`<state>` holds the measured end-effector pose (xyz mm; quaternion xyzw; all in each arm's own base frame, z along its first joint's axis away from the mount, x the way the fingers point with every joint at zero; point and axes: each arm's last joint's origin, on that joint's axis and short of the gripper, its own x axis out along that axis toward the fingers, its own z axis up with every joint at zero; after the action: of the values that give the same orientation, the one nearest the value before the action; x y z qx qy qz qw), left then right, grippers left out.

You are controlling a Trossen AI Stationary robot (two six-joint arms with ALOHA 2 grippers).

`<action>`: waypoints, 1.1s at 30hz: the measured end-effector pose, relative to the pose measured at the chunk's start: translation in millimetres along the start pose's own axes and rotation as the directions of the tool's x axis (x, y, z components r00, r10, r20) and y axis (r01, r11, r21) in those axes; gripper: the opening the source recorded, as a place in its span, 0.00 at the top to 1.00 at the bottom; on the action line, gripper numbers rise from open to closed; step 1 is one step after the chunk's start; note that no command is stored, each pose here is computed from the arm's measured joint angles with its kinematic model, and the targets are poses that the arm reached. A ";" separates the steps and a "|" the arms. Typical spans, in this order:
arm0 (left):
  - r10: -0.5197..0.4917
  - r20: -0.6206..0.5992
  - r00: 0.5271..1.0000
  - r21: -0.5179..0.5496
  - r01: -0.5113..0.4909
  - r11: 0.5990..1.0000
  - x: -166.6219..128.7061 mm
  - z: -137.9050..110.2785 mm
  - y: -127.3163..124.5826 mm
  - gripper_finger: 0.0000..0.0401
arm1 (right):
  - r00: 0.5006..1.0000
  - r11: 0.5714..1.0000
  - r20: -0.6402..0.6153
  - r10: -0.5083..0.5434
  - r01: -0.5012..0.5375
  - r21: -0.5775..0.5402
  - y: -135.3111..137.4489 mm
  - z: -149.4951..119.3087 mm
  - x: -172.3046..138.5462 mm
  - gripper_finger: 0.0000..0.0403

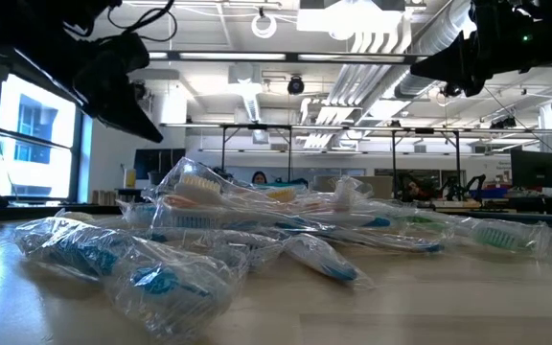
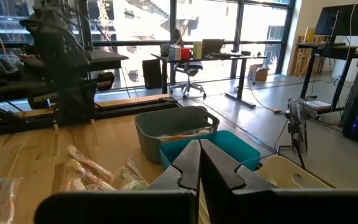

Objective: Pick & Place Toothbrushes
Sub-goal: Put the orange toothbrush into the dark blue bin

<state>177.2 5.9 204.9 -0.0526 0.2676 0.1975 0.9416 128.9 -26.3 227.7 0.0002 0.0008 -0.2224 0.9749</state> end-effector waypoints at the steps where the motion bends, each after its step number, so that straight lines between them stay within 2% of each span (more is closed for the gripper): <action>1: 0.001 -0.005 1.000 -0.011 -0.001 1.000 1.9 -0.3 -0.7 0.97 | 1.000 1.000 0.000 0.000 0.000 -0.002 0.0 0.0 0.0 0.99; 8: 0.016 -0.064 0.998 -0.067 -0.020 0.998 11.6 -6.3 -3.2 0.97 | 1.000 1.000 0.000 0.000 0.000 -0.003 0.0 0.0 0.0 0.99; 23: 0.018 -0.073 0.997 -0.057 -0.022 0.998 14.2 -7.4 -3.9 0.97 | 1.000 1.000 -0.001 0.000 0.000 -0.005 0.0 -0.1 0.0 0.99; 28: 0.018 -0.075 0.997 -0.124 -0.027 0.992 14.2 -7.5 -3.9 0.97 | 1.000 1.000 -0.002 0.000 0.000 -0.005 0.0 -0.2 0.0 0.99; 33: 0.018 -0.075 0.997 -0.131 -0.028 0.991 14.2 -7.6 -3.9 0.97 | 1.000 1.000 -0.002 0.000 0.000 -0.006 0.0 -0.2 0.0 0.99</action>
<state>186.2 5.6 191.0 -0.1186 0.2891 0.2235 0.9232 128.9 -26.4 227.5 -0.0023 0.0025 -0.2224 0.9749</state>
